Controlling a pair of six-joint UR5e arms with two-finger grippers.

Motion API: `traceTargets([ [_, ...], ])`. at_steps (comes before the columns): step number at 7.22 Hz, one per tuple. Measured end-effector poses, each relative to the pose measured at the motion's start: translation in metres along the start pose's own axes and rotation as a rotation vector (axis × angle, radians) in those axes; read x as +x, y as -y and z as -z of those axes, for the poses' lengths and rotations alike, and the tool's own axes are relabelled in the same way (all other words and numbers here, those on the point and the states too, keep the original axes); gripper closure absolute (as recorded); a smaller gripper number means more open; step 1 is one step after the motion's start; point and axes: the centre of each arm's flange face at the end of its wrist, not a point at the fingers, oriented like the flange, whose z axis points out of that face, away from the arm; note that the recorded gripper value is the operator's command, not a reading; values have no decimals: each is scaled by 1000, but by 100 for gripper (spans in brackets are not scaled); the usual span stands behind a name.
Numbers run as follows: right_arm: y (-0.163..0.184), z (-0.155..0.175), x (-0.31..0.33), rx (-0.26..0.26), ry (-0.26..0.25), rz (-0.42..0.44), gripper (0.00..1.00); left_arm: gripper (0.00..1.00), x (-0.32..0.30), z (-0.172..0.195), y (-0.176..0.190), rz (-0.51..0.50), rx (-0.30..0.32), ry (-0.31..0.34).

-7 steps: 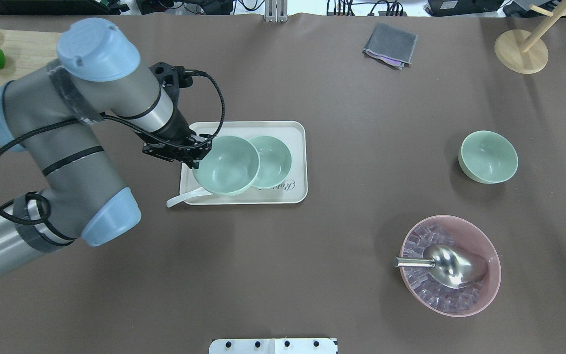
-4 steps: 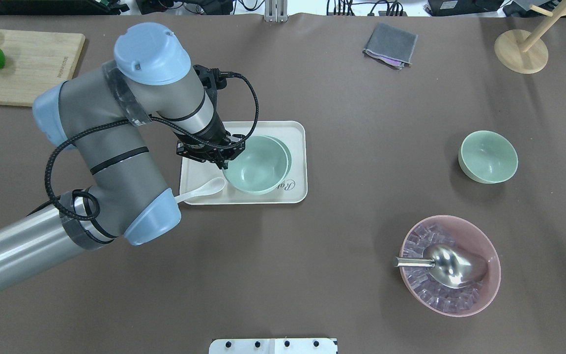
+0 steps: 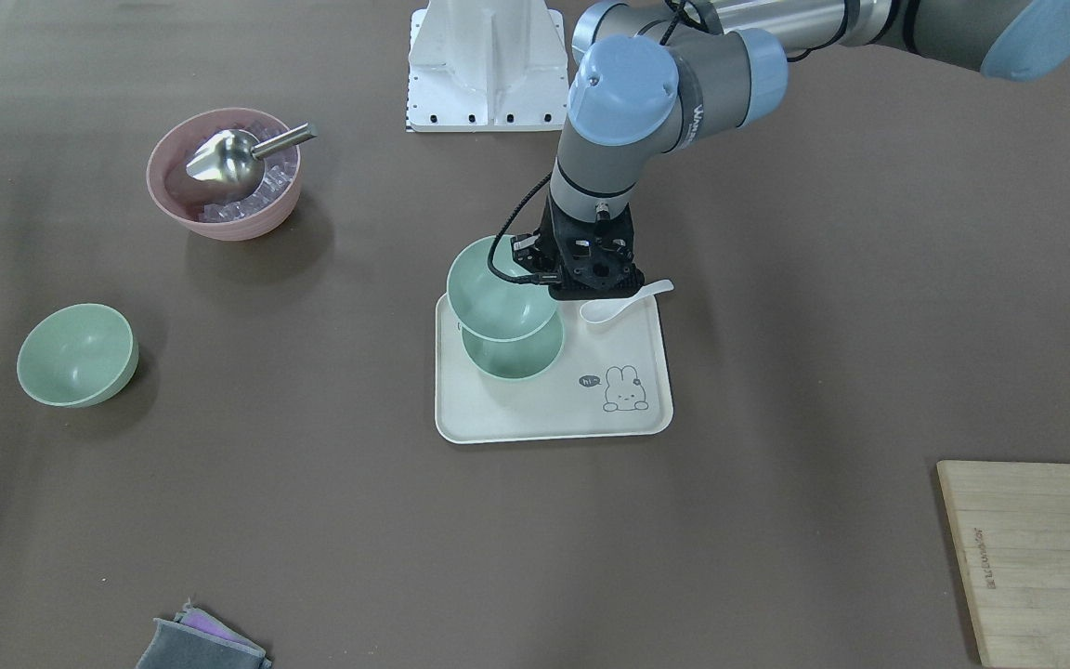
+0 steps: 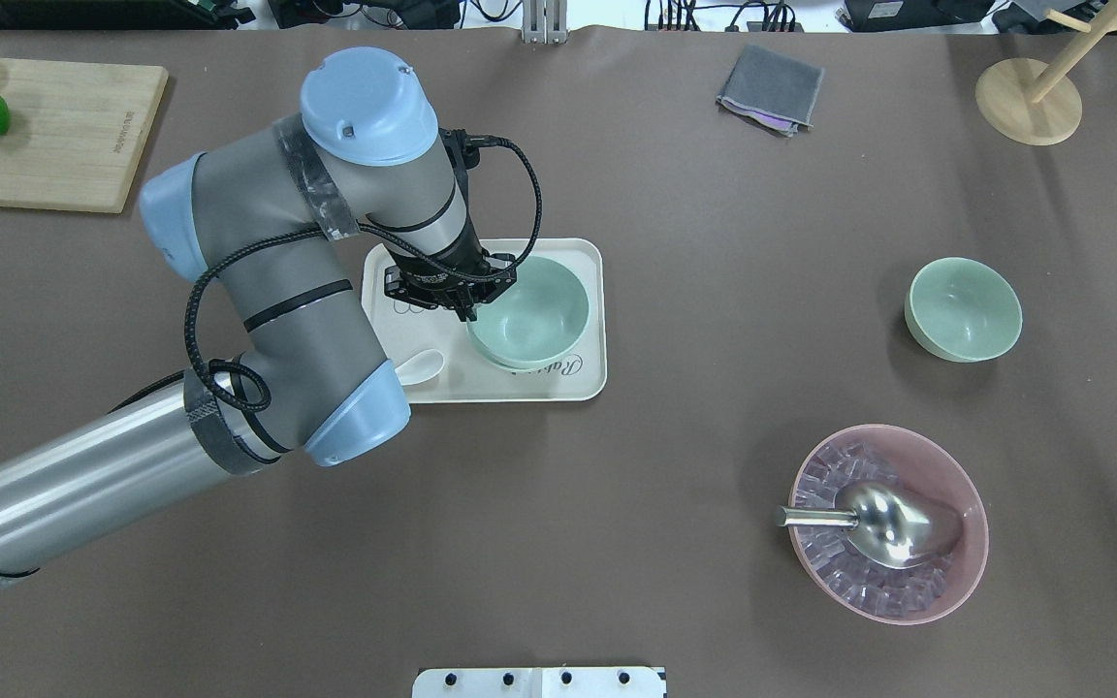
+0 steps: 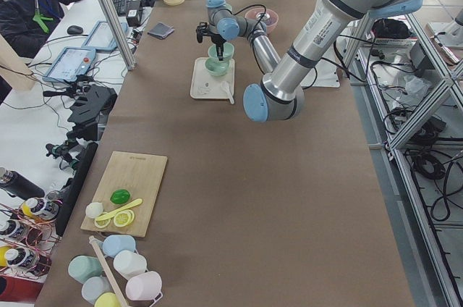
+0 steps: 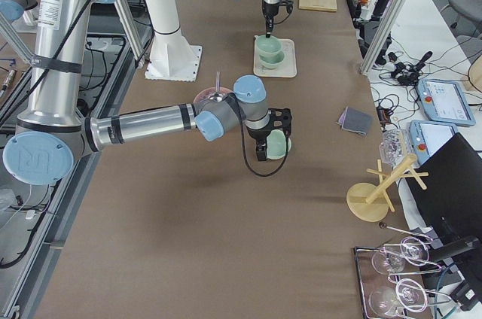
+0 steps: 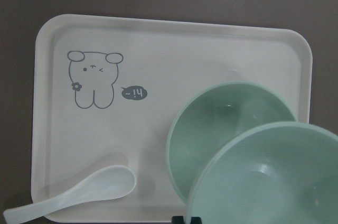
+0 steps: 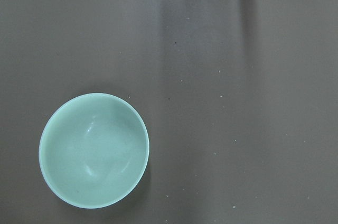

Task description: Stack green bowls together

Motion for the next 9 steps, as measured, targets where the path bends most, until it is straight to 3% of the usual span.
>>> traceTargets([
  [9,3,-3,-2,-3,1,4,0,100,-4,-29,15,-10,12,-9],
])
